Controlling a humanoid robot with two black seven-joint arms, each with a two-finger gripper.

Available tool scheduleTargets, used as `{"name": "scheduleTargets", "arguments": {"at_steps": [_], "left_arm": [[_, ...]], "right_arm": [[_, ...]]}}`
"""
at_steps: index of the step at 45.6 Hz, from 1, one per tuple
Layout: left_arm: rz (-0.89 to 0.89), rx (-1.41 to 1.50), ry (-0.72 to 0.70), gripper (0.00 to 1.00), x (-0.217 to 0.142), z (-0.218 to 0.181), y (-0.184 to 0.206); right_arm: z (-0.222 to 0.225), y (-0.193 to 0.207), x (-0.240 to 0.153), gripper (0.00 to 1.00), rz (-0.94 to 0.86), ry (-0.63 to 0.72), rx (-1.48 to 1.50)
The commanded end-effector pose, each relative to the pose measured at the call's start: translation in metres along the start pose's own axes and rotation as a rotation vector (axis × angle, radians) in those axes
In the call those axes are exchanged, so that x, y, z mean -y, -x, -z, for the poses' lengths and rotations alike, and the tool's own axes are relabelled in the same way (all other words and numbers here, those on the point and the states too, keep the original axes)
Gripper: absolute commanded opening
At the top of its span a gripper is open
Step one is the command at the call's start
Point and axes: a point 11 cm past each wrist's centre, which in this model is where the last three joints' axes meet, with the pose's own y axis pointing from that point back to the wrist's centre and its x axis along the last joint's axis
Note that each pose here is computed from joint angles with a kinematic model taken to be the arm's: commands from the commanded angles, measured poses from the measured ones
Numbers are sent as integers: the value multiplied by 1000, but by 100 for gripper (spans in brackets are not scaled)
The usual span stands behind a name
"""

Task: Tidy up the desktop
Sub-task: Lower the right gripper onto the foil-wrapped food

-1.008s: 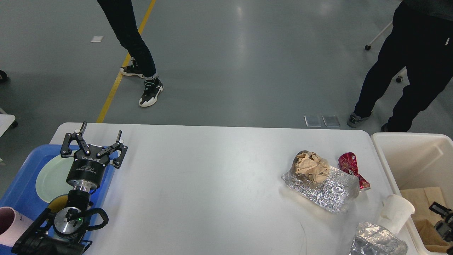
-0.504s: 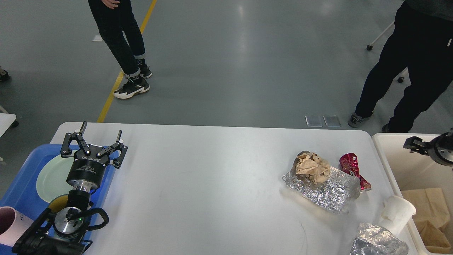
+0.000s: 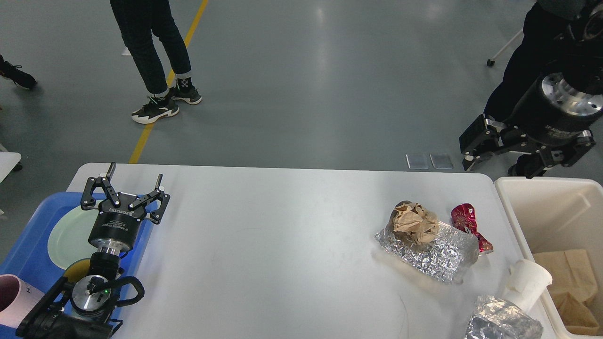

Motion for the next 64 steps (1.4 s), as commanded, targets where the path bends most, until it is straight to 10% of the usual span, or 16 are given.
{"name": "scheduleTargets", "arguments": {"at_steps": [1, 40, 59, 64], "left_arm": [[0, 1, 0, 97, 0, 0, 0], [2, -1, 0, 97, 0, 0, 0], [2, -1, 0, 97, 0, 0, 0], [2, 0, -1, 97, 0, 0, 0]], "right_arm": [[9, 20, -21, 100, 4, -35, -27], [-3, 48, 6, 100, 108, -8, 6], [-23, 55, 155, 100, 54, 2, 235], [-32, 48, 186, 85, 58, -68, 545]]}}
